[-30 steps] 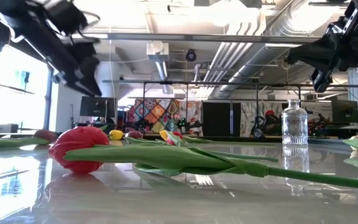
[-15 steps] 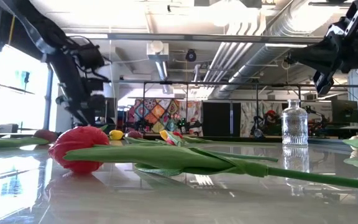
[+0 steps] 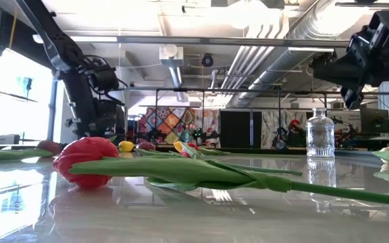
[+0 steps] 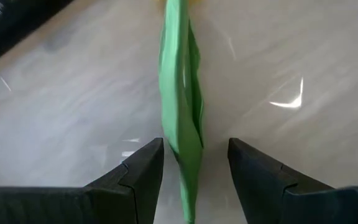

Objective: Sort flowers into vase by color
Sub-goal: Put the left yellow tulip into the transparent vase

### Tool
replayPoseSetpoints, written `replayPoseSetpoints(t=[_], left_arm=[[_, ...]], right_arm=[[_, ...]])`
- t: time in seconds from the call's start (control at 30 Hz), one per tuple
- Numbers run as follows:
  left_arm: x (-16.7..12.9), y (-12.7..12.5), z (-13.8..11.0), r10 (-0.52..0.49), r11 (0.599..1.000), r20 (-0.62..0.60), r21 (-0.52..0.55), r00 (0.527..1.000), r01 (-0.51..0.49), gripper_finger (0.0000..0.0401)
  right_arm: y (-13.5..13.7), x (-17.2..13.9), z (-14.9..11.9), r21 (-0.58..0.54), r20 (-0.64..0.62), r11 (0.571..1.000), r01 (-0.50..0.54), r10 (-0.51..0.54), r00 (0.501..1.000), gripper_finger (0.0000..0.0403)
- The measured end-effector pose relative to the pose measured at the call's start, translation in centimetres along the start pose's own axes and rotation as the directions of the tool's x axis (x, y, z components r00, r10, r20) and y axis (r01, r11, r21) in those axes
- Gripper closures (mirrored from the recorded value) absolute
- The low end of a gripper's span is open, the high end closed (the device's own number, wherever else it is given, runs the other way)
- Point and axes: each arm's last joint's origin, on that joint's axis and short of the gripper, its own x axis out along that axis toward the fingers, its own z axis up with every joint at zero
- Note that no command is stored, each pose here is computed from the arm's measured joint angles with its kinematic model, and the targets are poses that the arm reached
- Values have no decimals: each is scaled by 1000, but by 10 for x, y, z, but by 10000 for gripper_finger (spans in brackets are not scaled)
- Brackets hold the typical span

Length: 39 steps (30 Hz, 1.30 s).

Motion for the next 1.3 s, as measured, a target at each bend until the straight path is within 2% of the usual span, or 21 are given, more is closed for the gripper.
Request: replayPoseSetpoints(t=[0.17, 0.27, 0.6, 0.8, 0.97, 1.13, 1.3], left_arm=[[2, -2, 0, 9, 1000, -6, 17, 1000, -9, 236], [2, -2, 0, 6, 1000, -5, 16, 1000, -6, 254], [3, -3, 2, -1, 999, 14, 41, 1000, 1, 391], [3, -3, 3, -2, 999, 23, 41, 1000, 1, 388], [1, -5, 4, -42, 998, 48, 44, 998, 40, 398], [-14, -10, 12, -70, 996, 148, 71, 986, 60, 400], [-39, -19, 21, -176, 981, 292, 127, 940, 145, 400]], right_arm=[[-1, 2, -3, 12, -12, 999, 49, -49, 999, 402], [-1, 4, -3, 9, -14, 998, 61, -60, 998, 402], [-2, 5, -5, -29, -30, 997, 72, -72, 997, 402], [-2, 5, -5, -25, -41, 998, 59, -60, 997, 402], [-1, 5, -5, -25, -39, 998, 58, -59, 997, 402], [0, 5, -3, -12, -20, 999, 45, -45, 999, 402], [3, 5, 1, 2, 22, 1000, 16, -16, 1000, 402]])
